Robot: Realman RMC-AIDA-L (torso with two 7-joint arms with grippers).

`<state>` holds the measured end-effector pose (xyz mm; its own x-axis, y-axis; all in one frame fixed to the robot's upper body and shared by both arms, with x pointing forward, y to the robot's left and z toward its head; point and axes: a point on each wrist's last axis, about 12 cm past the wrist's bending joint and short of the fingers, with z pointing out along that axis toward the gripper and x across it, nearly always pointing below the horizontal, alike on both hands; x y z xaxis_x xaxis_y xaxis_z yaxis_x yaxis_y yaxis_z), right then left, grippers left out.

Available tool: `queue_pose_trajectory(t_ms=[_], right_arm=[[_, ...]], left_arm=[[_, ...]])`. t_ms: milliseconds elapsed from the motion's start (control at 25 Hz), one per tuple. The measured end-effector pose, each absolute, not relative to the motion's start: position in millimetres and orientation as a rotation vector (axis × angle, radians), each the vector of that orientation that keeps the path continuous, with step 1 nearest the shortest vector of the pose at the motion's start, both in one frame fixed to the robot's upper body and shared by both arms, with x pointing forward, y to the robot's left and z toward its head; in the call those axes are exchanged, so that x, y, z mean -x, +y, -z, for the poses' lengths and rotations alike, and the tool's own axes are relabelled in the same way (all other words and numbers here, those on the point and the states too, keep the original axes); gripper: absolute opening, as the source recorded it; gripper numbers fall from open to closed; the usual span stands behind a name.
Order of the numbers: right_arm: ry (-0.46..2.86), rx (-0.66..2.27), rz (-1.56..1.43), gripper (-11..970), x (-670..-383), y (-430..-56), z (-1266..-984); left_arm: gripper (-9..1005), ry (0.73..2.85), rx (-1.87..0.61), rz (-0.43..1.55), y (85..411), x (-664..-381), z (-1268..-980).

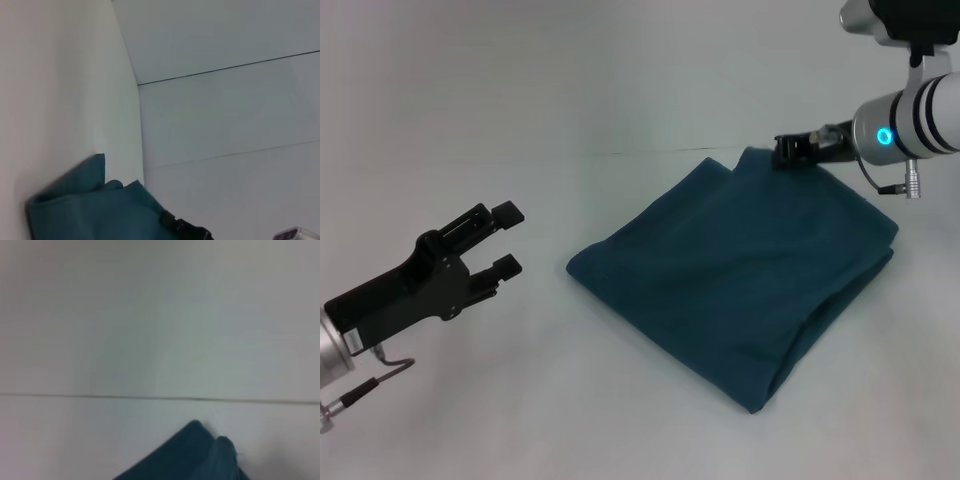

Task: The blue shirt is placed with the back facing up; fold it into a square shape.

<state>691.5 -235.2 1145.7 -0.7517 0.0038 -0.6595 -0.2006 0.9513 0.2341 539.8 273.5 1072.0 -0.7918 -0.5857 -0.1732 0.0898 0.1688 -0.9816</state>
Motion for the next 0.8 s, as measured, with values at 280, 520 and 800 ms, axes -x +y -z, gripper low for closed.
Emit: queue_pose_trajectory(t_ms=[280, 520, 800], right_arm=[[2.319, 0.226, -0.354, 50, -686.5, -222.7, -1160.3], [2.327, 0.251, -0.336, 72, -686.5, -221.3, -1155.3], [2.325, 0.278, -0.244, 97, -687.7, -222.6, -1148.7]], left_arm=[[920, 1.924, 0.464, 1.671, 273.9, -540.2, -1072.5], [920, 1.920, 0.462, 1.675, 274.5, -540.0, -1073.2], [920, 1.917, 0.470, 1.672, 275.0, -539.6, -1072.5]])
